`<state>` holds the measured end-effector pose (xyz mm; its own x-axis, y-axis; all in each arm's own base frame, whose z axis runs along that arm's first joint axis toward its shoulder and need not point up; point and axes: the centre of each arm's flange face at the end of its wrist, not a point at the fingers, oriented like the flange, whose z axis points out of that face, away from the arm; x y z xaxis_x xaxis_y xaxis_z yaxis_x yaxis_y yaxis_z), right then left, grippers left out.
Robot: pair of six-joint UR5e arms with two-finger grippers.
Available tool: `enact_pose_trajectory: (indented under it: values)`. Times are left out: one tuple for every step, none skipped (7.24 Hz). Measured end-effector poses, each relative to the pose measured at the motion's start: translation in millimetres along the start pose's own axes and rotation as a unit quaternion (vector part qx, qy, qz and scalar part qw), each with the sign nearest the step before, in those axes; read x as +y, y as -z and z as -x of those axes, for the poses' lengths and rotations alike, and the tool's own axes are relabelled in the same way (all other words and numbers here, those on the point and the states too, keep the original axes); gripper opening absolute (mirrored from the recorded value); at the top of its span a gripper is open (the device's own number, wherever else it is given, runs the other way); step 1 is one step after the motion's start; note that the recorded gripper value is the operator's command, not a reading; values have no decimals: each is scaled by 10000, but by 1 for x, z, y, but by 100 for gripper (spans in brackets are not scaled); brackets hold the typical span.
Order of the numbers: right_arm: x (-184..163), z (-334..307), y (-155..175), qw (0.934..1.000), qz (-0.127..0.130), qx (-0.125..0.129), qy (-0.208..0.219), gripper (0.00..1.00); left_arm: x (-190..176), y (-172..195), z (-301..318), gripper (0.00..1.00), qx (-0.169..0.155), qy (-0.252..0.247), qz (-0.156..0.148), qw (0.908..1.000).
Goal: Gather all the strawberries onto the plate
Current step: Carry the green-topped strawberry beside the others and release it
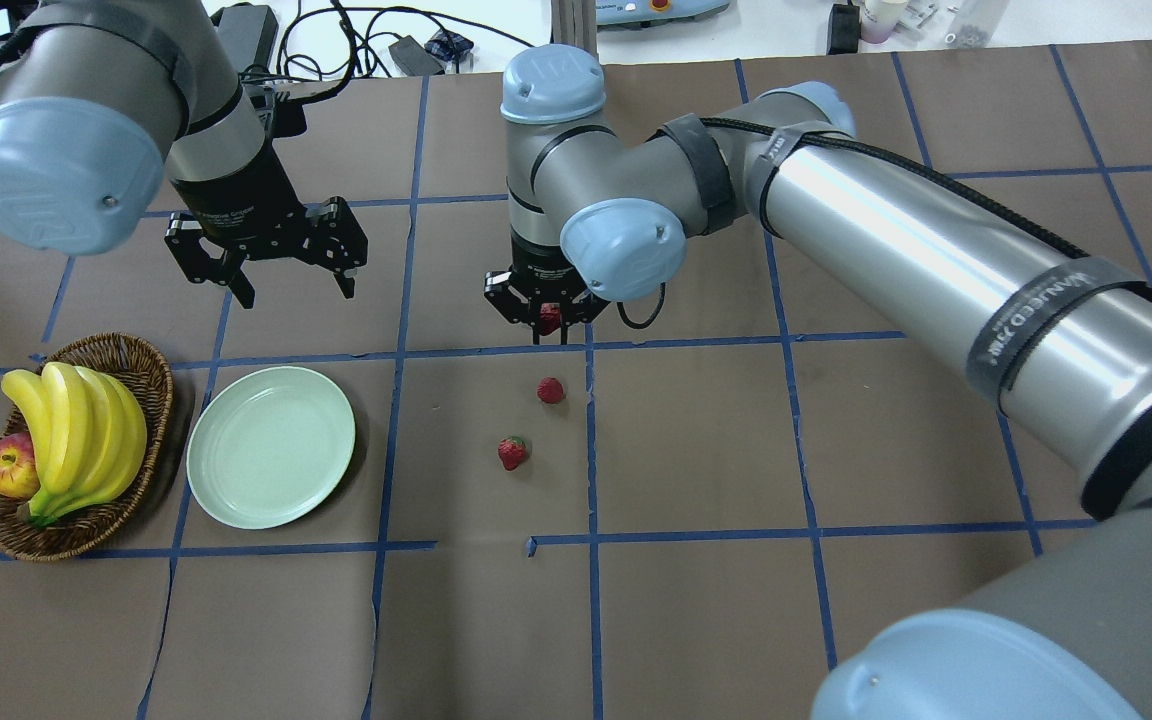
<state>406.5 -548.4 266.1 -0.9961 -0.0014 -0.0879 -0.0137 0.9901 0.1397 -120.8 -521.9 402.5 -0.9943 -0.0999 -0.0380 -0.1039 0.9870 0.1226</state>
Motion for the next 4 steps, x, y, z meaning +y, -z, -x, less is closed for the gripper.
enact_pose_trajectory:
  values:
    - [-4, 13, -10, 10000, -8, -22, 39, 0, 0, 1, 0, 100, 0, 4, -9, 10000]
    - [-6, 24, -24, 10000, 6, -41, 89, 0, 1, 2, 0, 100, -1, 8, -17, 10000]
    - [-5, 32, -37, 9999, 59, -49, 142, 0, 1, 1, 0, 100, -2, 10, -16, 10000]
    - [-2, 39, -48, 9997, 130, -49, 201, 3, 1, 1, 0, 100, -2, 15, -14, 10000]
